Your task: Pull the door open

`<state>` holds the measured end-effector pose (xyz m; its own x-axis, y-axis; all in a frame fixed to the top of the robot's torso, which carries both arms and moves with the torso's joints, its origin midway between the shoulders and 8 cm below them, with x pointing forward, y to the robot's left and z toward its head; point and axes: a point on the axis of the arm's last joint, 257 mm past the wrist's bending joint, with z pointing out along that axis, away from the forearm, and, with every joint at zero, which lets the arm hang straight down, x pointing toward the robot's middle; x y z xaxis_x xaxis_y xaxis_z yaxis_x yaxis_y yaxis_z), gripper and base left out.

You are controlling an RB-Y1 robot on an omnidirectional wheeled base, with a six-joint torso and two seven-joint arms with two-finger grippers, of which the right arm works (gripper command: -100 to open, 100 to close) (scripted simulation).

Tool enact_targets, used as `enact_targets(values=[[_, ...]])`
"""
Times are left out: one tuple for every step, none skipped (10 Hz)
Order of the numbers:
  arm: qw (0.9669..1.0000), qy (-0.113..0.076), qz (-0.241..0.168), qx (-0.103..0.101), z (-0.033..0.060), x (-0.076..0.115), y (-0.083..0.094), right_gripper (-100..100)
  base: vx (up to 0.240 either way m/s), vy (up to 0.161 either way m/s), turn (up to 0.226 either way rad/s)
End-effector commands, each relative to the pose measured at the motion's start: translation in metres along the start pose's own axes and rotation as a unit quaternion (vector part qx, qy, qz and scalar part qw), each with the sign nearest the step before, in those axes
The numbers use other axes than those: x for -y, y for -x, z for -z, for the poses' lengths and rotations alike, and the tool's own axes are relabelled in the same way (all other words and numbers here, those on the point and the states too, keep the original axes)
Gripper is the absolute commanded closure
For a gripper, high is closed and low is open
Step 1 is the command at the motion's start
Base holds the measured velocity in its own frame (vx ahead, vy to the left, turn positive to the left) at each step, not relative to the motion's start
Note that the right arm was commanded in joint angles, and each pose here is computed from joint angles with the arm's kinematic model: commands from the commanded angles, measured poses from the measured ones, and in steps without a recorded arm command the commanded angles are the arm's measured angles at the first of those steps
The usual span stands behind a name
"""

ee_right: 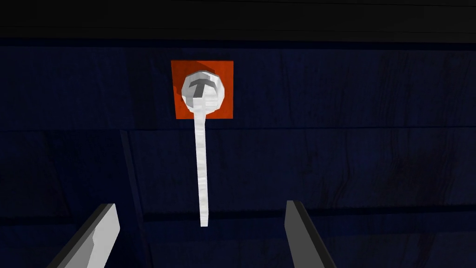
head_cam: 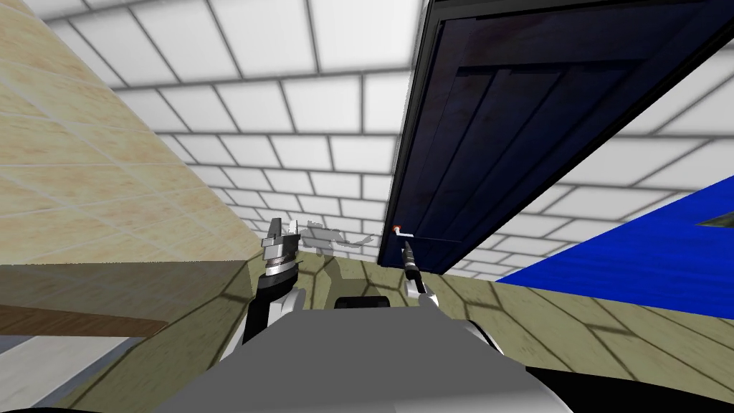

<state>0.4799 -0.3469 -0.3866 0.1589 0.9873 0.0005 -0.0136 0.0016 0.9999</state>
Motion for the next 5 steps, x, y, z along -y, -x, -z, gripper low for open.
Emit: enact_targets(values=[[1.0000,-0.006,0.000,0.002,0.0014,0.006,0.002,-100,0.003,-0.035,0.078],[1.0000,-0.004,0.000,0.001,0.0005,0.003,0.001,-100,0.002,-0.018,0.015],[0.9999,-0.005,0.000,0.015,0.0062,0.005,0.022,-100,0.108,0.005,0.198],[0.9999,-0.005,0.000,0.015,0.0062,0.005,0.022,-100,0.131,0.008,0.110],[0.9999,-0.005,0.000,0.015,0.0062,0.005,0.022,-100,0.066,0.010,-0.022]])
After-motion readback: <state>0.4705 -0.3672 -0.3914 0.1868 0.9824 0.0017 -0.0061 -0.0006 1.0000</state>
